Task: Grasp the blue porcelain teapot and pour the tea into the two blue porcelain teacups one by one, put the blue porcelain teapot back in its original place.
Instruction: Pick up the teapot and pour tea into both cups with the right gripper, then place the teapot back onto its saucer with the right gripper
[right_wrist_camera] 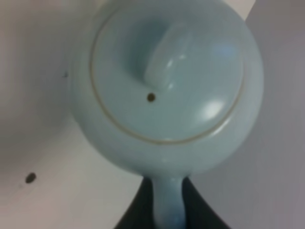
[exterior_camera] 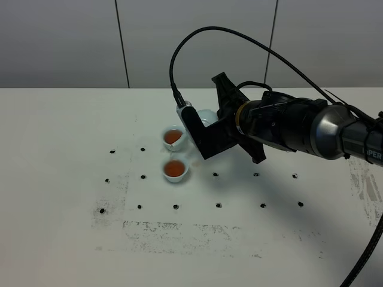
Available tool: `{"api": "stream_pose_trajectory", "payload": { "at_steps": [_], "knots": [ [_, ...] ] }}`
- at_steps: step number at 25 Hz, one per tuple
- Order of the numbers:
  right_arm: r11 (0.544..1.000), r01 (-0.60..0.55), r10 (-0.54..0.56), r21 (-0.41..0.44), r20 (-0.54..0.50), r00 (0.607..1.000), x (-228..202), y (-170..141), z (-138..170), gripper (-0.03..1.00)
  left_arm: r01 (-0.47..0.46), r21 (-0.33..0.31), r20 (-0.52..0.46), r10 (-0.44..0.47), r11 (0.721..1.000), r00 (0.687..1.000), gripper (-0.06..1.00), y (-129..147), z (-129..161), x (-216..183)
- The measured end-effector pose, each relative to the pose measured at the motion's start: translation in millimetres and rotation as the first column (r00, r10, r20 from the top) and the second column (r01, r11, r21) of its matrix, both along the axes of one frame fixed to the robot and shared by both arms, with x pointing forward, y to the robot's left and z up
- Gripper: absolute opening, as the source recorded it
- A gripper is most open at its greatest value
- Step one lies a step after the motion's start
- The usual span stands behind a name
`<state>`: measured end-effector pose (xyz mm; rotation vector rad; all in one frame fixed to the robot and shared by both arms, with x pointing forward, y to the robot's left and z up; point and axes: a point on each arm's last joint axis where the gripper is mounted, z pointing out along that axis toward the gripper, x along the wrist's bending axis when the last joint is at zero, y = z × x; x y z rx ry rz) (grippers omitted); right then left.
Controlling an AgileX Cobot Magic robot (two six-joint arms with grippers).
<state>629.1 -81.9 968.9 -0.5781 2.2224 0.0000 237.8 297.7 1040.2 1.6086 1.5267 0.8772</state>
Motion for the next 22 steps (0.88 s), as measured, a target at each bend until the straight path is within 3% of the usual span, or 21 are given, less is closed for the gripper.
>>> {"api": "stream_pose_trajectory", "payload": {
  "at_steps": [4,10,15,19,22],
  "knots": [
    [0.991,0.112,-0.105,0.072,-0.103,0.989,-4.5,-1.9,-4.9,0.03,0.000,0.000,0.000,0.000,1.000,1.000,0.29,0.0,0.0,0.0],
    [0.962,0.242,-0.201,0.127,-0.273,0.941,-12.5,-4.6,-12.6,0.03,0.000,-0.001,0.000,0.000,1.000,1.000,0.29,0.0,0.0,0.0],
    [0.908,0.335,-0.235,0.251,-0.357,0.904,-20.0,-5.3,8.9,0.03,0.000,-0.001,0.000,0.000,1.000,1.000,0.29,0.0,0.0,0.0],
    [0.813,0.452,-0.276,0.367,-0.441,0.854,-32.9,-8.5,42.3,0.03,0.000,-0.001,0.000,0.000,1.000,1.000,0.29,0.0,0.0,0.0],
    [0.663,0.608,-0.327,0.436,-0.562,0.760,-43.2,-15.3,51.1,0.03,0.000,-0.001,0.000,0.000,1.000,1.000,0.29,0.0,0.0,0.0]
  ]
}}
